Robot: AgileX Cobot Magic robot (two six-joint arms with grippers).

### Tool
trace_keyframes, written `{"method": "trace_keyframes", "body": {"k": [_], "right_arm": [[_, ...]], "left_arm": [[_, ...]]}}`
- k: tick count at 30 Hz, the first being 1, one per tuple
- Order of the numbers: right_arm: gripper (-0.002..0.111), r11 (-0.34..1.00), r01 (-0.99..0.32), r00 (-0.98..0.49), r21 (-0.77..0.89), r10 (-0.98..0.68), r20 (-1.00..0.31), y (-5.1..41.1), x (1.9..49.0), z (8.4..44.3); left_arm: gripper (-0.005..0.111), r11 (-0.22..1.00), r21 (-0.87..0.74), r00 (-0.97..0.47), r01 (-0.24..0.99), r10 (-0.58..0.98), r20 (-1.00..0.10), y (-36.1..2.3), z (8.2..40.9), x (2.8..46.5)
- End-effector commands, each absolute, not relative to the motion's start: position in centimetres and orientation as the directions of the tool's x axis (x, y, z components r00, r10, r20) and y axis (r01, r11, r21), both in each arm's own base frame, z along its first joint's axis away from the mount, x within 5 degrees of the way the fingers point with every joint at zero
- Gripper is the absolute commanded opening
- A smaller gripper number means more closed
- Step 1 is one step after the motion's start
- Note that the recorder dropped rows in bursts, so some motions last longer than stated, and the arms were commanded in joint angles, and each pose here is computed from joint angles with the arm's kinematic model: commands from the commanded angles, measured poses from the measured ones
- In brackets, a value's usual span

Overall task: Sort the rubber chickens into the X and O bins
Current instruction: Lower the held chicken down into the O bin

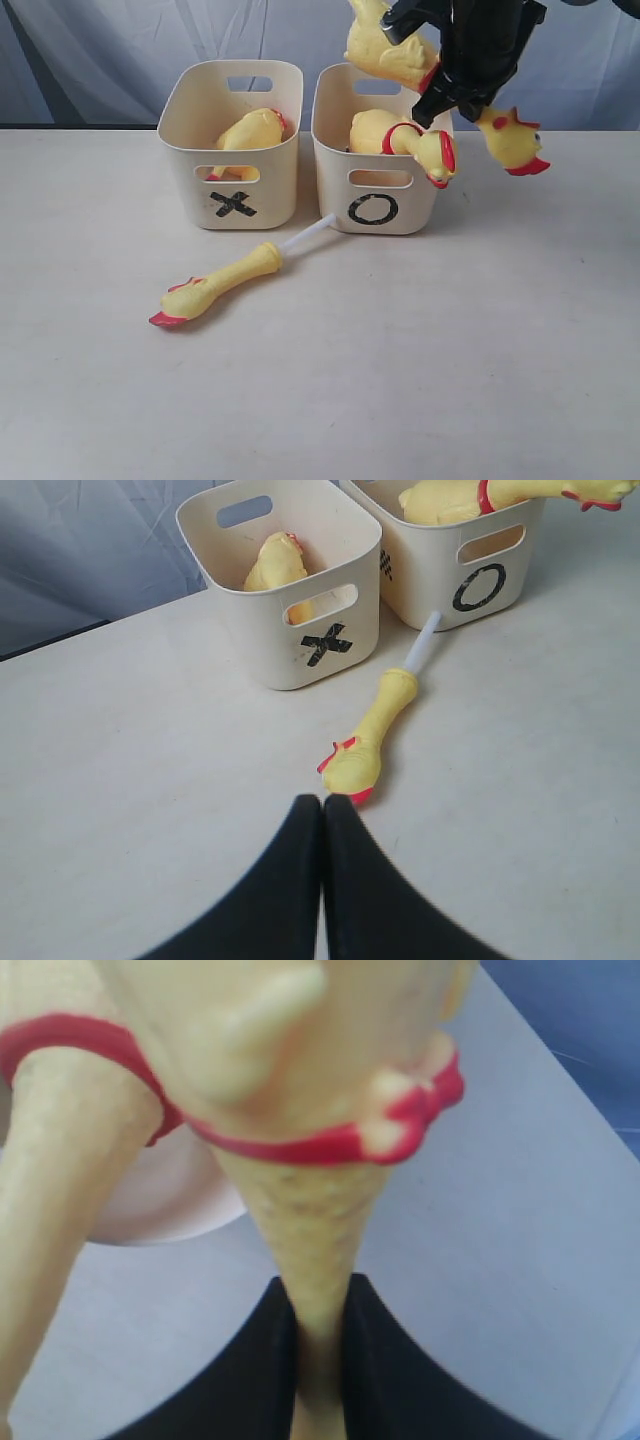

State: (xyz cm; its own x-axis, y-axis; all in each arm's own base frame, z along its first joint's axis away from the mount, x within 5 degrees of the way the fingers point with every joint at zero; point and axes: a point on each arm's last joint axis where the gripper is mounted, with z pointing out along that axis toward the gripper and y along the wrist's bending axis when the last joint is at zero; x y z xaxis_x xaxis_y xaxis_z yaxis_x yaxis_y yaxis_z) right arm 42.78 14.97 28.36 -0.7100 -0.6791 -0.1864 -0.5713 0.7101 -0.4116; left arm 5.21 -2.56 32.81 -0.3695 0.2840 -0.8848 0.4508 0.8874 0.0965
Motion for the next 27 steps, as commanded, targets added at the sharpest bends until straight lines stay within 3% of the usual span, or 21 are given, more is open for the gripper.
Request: {"method": "trace_keyframes", "body": {"k": [1,10,15,27], "right_arm": [[-0.001,0.715,-0.546,-0.708,-0.437,-0.672,-0.214,14.5,42.96,29.25],[0.001,0.713,-0.545,-0.708,-0.441,-0.673,-0.213,14.47,42.98,29.26],[0.021,0.72,-0.537,-0.714,-0.44,-0.666,-0.217,14.45,42.98,29.27],[0.022,0.719,-0.531,-0.716,-0.447,-0.664,-0.217,14.47,42.99,29.3]], "left_arm": [[0.0,0.89,0.091,-0.358,0.448,0.272,-0.893,-2.55,32.9,5.13],[0.0,0.89,0.095,-0.357,0.446,0.275,-0.893,-2.52,32.9,5.15],[0.0,0.89,0.095,-0.357,0.446,0.275,-0.893,-2.52,32.9,5.15],[0.0,0.89,0.095,-0.357,0.446,0.275,-0.893,-2.52,32.9,5.15]]}}
